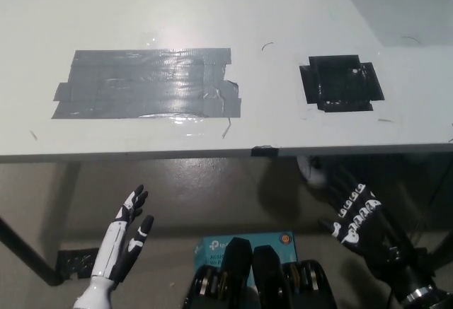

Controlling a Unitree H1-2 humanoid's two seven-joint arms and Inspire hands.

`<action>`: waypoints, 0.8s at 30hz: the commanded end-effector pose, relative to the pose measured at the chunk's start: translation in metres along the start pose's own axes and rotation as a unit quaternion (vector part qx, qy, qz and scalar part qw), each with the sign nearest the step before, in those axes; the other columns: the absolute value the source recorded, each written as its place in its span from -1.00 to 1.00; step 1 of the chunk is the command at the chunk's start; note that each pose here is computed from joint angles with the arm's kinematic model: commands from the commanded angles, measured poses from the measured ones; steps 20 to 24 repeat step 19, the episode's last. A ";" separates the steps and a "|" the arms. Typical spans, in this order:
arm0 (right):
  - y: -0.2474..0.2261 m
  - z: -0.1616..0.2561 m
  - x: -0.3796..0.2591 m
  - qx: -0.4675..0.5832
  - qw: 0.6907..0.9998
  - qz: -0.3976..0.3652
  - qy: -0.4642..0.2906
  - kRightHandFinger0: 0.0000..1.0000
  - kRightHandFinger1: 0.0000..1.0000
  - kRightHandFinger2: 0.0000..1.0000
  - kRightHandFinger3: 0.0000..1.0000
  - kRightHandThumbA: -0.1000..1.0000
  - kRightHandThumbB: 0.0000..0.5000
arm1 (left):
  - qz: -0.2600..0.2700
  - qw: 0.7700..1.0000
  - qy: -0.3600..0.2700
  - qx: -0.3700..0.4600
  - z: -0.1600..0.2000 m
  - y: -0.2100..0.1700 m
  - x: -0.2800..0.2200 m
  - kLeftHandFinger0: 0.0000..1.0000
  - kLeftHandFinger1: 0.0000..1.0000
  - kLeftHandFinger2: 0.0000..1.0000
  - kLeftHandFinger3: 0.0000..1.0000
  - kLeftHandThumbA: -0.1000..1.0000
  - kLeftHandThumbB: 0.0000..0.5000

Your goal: A grey duster is kept infront of the robot in the middle of the table and the robot extends its right arm to grab the duster, picks it up and hands it to a person

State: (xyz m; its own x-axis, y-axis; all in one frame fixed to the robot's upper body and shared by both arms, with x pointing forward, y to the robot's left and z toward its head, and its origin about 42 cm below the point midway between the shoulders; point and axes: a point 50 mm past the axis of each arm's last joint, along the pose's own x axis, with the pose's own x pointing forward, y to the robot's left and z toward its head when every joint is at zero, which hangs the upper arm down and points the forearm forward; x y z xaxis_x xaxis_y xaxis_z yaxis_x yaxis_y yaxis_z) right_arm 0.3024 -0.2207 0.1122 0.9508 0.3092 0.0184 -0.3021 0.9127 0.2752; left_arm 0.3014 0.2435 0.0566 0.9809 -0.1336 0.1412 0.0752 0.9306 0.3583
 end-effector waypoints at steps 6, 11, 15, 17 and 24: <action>0.001 0.007 0.009 -0.131 0.990 0.002 -0.053 1.00 1.00 1.00 1.00 0.99 0.52 | 0.010 0.999 -0.030 0.005 0.004 0.006 0.005 1.00 1.00 1.00 1.00 0.94 -0.09; 0.000 0.007 0.010 -0.155 0.987 0.005 -0.051 1.00 1.00 1.00 1.00 1.00 0.43 | 0.010 0.999 -0.029 0.008 0.003 0.007 0.007 1.00 1.00 1.00 1.00 0.97 -0.06; 0.000 0.007 0.011 -0.170 0.984 0.009 -0.050 1.00 1.00 1.00 1.00 0.98 0.45 | 0.013 1.000 -0.028 0.006 0.003 0.007 0.006 1.00 1.00 1.00 1.00 0.97 -0.04; 0.001 0.008 0.011 -0.176 0.983 0.011 -0.049 1.00 1.00 1.00 1.00 0.98 0.47 | 0.014 1.000 -0.027 0.006 0.002 0.006 0.006 1.00 1.00 1.00 1.00 0.97 -0.05; 0.000 0.007 0.011 -0.183 0.982 0.011 -0.048 1.00 1.00 1.00 1.00 0.98 0.51 | 0.014 1.000 -0.027 0.005 0.003 0.006 0.005 1.00 1.00 1.00 1.00 0.97 -0.06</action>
